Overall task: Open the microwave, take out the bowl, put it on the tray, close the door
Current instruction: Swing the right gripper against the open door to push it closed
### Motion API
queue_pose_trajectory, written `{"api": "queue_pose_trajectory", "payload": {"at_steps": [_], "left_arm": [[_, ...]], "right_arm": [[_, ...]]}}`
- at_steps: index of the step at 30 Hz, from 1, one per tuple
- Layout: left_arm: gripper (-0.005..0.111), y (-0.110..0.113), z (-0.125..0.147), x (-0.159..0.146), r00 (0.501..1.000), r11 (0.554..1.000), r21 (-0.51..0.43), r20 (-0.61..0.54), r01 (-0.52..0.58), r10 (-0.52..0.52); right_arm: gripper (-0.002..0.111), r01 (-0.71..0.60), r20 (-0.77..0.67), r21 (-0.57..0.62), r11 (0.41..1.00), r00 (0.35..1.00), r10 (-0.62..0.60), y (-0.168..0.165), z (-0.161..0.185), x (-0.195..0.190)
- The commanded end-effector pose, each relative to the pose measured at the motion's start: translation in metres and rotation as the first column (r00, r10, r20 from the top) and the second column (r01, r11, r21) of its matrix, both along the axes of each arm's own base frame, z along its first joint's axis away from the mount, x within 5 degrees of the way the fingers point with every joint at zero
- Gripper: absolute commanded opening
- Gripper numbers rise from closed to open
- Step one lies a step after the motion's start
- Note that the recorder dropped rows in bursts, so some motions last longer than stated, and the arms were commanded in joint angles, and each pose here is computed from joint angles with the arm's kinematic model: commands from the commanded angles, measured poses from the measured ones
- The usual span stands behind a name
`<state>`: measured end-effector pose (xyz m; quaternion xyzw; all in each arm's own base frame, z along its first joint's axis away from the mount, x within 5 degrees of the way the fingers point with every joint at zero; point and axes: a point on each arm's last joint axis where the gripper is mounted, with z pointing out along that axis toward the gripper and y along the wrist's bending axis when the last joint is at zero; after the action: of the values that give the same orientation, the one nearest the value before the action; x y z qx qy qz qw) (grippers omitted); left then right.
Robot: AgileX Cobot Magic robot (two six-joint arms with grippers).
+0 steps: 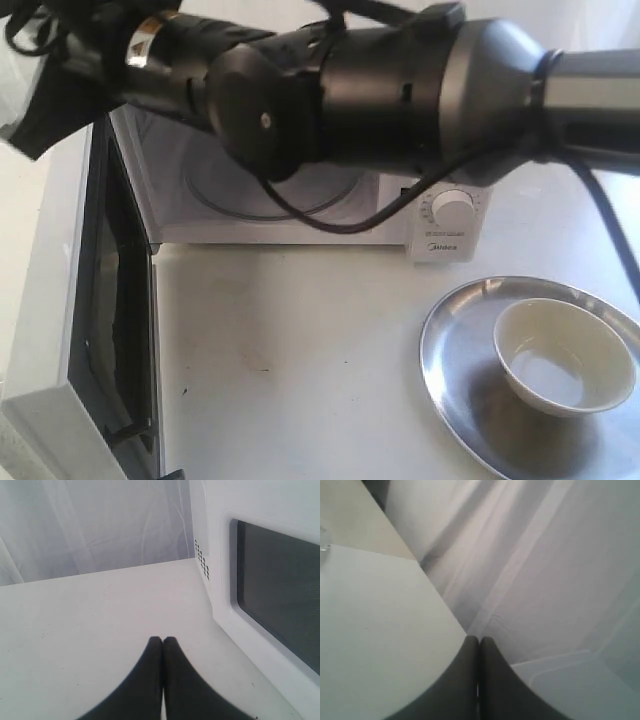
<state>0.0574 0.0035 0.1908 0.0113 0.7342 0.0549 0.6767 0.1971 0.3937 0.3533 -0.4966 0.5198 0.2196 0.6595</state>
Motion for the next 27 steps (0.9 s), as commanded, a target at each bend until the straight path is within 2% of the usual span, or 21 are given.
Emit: {"api": "queue_pose_trajectory", "payload": {"at_steps": [1, 6, 9, 15, 19, 22, 27], "left_arm": [[0.0, 0.0, 0.001, 0.0, 1.0, 1.0, -0.007, 0.009, 0.005, -0.005], [0.0, 0.0, 0.001, 0.0, 1.0, 1.0, -0.007, 0.009, 0.005, -0.005], [0.0, 0.0, 0.001, 0.0, 1.0, 1.0, -0.007, 0.009, 0.005, -0.005], [0.0, 0.0, 0.001, 0.0, 1.0, 1.0, -0.007, 0.009, 0.005, -0.005], [0.0, 0.0, 0.001, 0.0, 1.0, 1.0, -0.007, 0.009, 0.005, -0.005], [0.0, 0.0, 0.001, 0.0, 1.0, 1.0, -0.007, 0.009, 0.005, -0.005], [0.0, 0.0, 0.001, 0.0, 1.0, 1.0, -0.007, 0.009, 0.005, -0.005]], "right_arm": [[0.0, 0.034, -0.016, -0.009, 0.999, 0.999, -0.034, -0.004, -0.003, 0.012], [0.0, -0.023, -0.028, -0.111, 0.994, 0.999, 0.02, 0.014, -0.028, -0.001], [0.0, -0.07, 0.125, -0.248, 0.966, 0.987, 0.104, 0.026, -0.045, -0.017], [0.0, -0.06, 0.191, -0.205, 0.977, 0.976, 0.1, 0.028, -0.04, -0.022], [0.0, -0.049, 0.335, -0.316, 0.948, 0.928, 0.16, 0.028, -0.042, -0.022], [0.0, -0.032, 0.388, -0.396, 0.918, 0.9, 0.199, 0.025, -0.046, -0.016], [0.0, 0.042, 0.356, -0.454, 0.89, 0.924, 0.138, 0.002, -0.052, 0.027]]}}
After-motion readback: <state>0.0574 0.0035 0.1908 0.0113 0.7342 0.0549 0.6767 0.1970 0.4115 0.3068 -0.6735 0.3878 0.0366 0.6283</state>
